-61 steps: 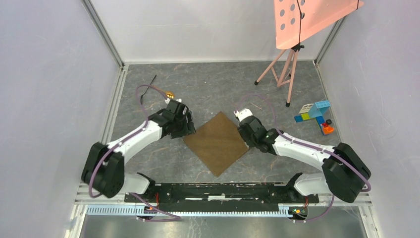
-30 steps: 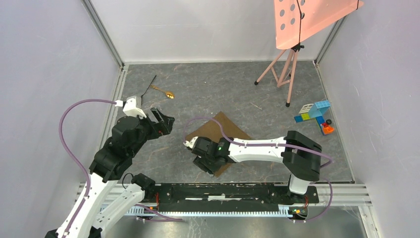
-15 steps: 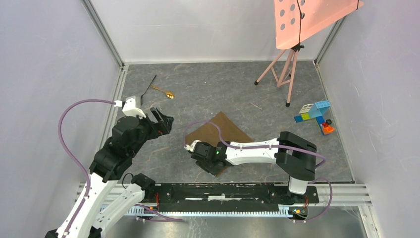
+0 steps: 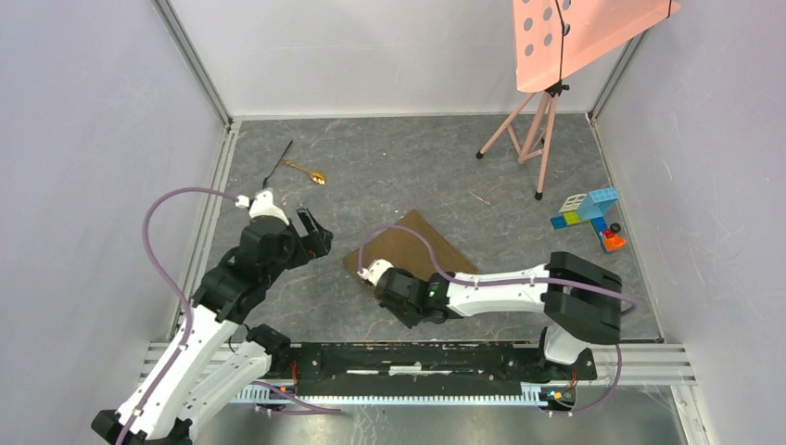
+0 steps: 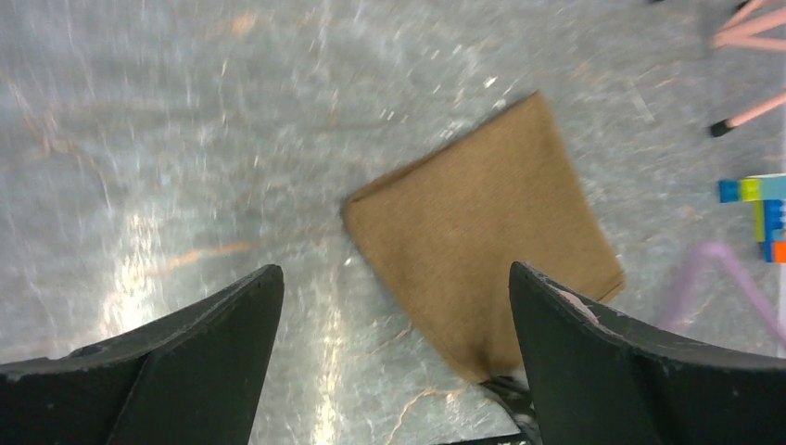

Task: Fold the napkin into a case and place the utensils inside
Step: Pick up the lower triangle-folded napkin from the center of the board.

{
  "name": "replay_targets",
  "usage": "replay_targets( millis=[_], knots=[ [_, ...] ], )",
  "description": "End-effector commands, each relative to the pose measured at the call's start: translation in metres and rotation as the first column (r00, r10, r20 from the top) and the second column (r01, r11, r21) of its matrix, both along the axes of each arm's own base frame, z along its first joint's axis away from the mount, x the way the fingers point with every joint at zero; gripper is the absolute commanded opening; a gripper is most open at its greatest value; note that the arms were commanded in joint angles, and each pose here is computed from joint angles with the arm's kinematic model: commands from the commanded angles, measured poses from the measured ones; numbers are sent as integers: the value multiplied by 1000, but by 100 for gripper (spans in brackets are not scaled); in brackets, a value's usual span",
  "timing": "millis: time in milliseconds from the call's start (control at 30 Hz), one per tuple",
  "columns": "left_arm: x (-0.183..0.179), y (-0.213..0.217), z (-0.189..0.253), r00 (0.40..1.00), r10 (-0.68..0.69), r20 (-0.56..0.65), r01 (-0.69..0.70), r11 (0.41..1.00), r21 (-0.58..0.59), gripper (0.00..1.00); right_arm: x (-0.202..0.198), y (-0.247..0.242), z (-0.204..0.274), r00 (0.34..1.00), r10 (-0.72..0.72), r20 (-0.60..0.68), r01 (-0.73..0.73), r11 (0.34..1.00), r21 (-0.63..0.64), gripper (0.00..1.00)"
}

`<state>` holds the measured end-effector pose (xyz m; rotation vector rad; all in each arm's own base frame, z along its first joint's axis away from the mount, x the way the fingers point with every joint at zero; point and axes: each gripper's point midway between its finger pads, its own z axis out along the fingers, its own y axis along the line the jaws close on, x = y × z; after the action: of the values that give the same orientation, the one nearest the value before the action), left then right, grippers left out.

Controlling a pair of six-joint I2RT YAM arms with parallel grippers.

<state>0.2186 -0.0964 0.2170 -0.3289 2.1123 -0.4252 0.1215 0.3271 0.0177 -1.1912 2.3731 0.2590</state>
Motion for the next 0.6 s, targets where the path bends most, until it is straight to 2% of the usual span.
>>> replay_targets(
  millis=[0, 67, 167, 200, 400, 500, 567],
  knots=[
    [-8, -3, -59, 978, 134, -163, -155, 980, -127, 98, 5, 18, 31, 1000, -3, -2, 4, 973, 229, 0],
    [-12, -25, -83, 971, 83, -226, -139, 958, -249, 98, 2, 19, 36, 998, -6, -65, 26, 948, 316, 0],
    [-9, -67, -96, 969, -42, -243, -82, 876, -476, 100, -1, 17, 39, 988, -7, -157, 72, 908, 413, 0],
    [-11, -74, -106, 961, -64, -268, -83, 858, -507, 100, -1, 18, 41, 982, -11, -190, 97, 889, 448, 0],
    [-14, -94, -139, 922, -131, -363, -103, 823, -558, 100, 3, 11, 45, 959, -30, -280, 180, 831, 526, 0],
    [-16, -105, -148, 905, -167, -392, -125, 776, -618, 100, 7, 7, 48, 955, -48, -292, 209, 808, 551, 0],
    [-17, -111, -155, 891, -185, -415, -139, 758, -637, 95, 9, 7, 51, 954, -52, -296, 219, 795, 566, 0]
  ],
)
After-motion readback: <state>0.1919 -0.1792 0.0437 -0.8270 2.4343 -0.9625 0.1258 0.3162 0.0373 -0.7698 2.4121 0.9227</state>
